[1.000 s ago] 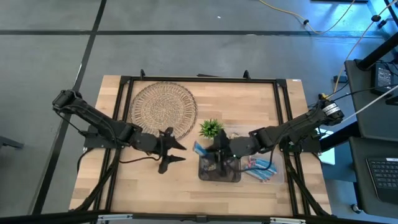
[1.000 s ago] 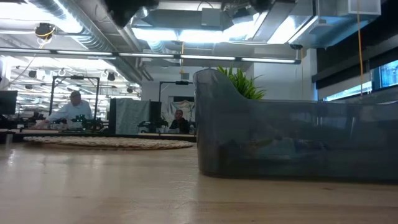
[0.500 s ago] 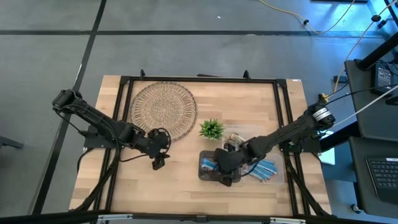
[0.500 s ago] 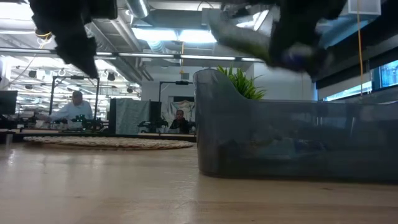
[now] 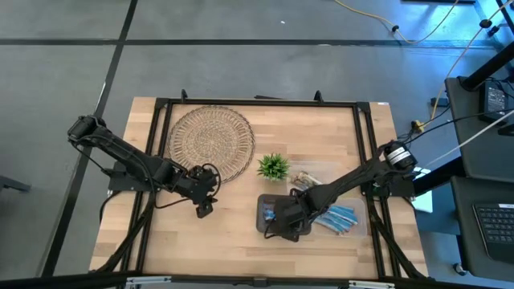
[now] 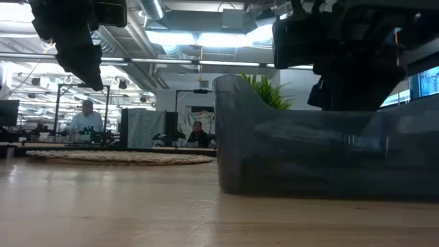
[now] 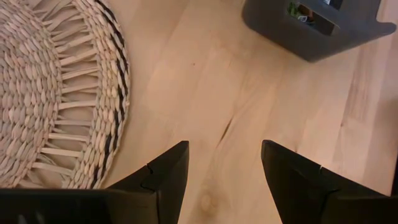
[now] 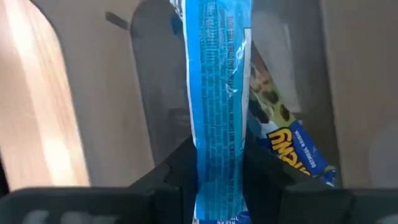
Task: Pick and place Granola Bars by type
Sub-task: Put the violet granola bar into the black bin, then return to Home Position
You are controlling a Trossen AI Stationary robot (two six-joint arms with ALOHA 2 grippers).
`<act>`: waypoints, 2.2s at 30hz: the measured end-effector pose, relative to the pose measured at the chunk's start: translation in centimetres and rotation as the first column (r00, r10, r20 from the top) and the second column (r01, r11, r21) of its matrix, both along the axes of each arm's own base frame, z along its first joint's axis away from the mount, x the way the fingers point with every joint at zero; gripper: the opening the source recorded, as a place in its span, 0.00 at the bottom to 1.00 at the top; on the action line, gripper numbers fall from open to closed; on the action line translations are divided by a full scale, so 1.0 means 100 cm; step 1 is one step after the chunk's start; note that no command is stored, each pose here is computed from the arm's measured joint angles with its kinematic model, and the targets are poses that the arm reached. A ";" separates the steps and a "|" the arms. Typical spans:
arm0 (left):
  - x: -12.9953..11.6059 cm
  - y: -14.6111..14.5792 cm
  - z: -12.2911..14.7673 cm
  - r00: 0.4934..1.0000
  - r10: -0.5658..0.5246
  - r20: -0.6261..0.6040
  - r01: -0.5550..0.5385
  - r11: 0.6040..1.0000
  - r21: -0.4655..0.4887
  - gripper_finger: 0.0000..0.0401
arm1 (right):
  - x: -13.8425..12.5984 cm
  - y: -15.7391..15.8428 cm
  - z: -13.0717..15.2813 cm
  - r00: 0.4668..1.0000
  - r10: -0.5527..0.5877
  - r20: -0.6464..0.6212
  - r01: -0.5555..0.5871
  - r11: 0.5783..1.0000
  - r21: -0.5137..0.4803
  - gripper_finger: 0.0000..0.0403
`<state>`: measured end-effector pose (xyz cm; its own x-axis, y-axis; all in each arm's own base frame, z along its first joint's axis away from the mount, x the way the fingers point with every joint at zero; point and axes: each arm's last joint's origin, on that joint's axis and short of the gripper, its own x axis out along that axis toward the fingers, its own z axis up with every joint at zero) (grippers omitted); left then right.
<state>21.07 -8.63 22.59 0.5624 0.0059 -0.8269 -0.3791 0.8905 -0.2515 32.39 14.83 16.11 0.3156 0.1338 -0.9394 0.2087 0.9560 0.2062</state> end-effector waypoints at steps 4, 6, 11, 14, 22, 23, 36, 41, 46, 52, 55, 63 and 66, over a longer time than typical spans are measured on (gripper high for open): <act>0.000 0.000 0.000 1.000 -0.023 -0.001 0.023 1.000 0.014 0.48 | -0.001 0.000 -0.001 0.999 0.038 -0.009 -0.038 0.999 -0.009 0.27; 0.000 0.000 0.000 0.999 -0.049 -0.005 0.049 0.999 0.021 0.48 | -0.001 0.000 0.000 0.999 0.037 -0.010 -0.037 0.999 -0.007 0.27; 0.000 -0.001 0.000 0.996 -0.092 -0.011 0.093 0.995 0.027 0.48 | -0.001 -0.001 0.000 0.999 0.036 -0.017 -0.036 0.999 0.017 0.30; 0.001 -0.002 0.000 0.997 -0.076 -0.001 0.076 0.997 0.005 0.48 | -0.002 -0.001 0.005 0.999 0.034 -0.011 -0.033 0.999 0.038 0.34; 0.001 -0.002 0.029 0.946 -0.220 0.237 0.214 0.975 0.051 0.48 | -0.014 -0.008 0.055 0.995 0.020 0.101 -0.025 0.998 0.049 0.37; -0.002 0.000 0.035 0.937 -0.226 0.267 0.215 0.974 0.071 0.48 | -0.017 -0.010 0.064 0.991 0.011 0.136 -0.016 0.999 0.040 0.37; -0.075 0.040 0.101 0.776 -0.268 0.571 0.114 0.950 0.291 0.48 | -0.076 -0.051 0.157 0.836 0.059 0.545 0.032 0.987 -0.156 0.37; -0.101 0.058 0.104 0.716 -0.241 0.655 0.032 0.949 0.313 0.48 | -0.104 -0.076 0.149 0.765 0.062 0.642 0.038 0.989 -0.142 0.37; -0.117 0.073 0.087 0.701 -0.155 0.696 -0.079 0.953 0.292 0.48 | -0.130 -0.103 0.142 0.665 0.056 0.745 0.045 0.992 -0.115 0.37; -0.134 0.085 0.057 0.683 -0.051 0.729 -0.191 0.950 0.246 0.48 | -0.166 -0.126 0.135 0.587 0.018 0.810 0.111 0.988 -0.102 0.37; -0.141 0.089 0.044 0.663 -0.009 0.748 -0.235 0.947 0.220 0.48 | -0.182 -0.135 0.130 0.547 -0.007 0.837 0.153 0.984 -0.092 0.37; -0.148 0.093 0.012 0.604 0.039 0.796 -0.295 0.939 0.178 0.48 | -0.211 -0.144 0.106 0.457 -0.071 0.887 0.218 0.975 -0.035 0.37; -0.143 0.094 0.002 0.625 0.045 0.779 -0.300 0.936 0.186 0.48 | -0.216 -0.145 0.101 0.437 -0.074 0.896 0.221 0.975 -0.027 0.37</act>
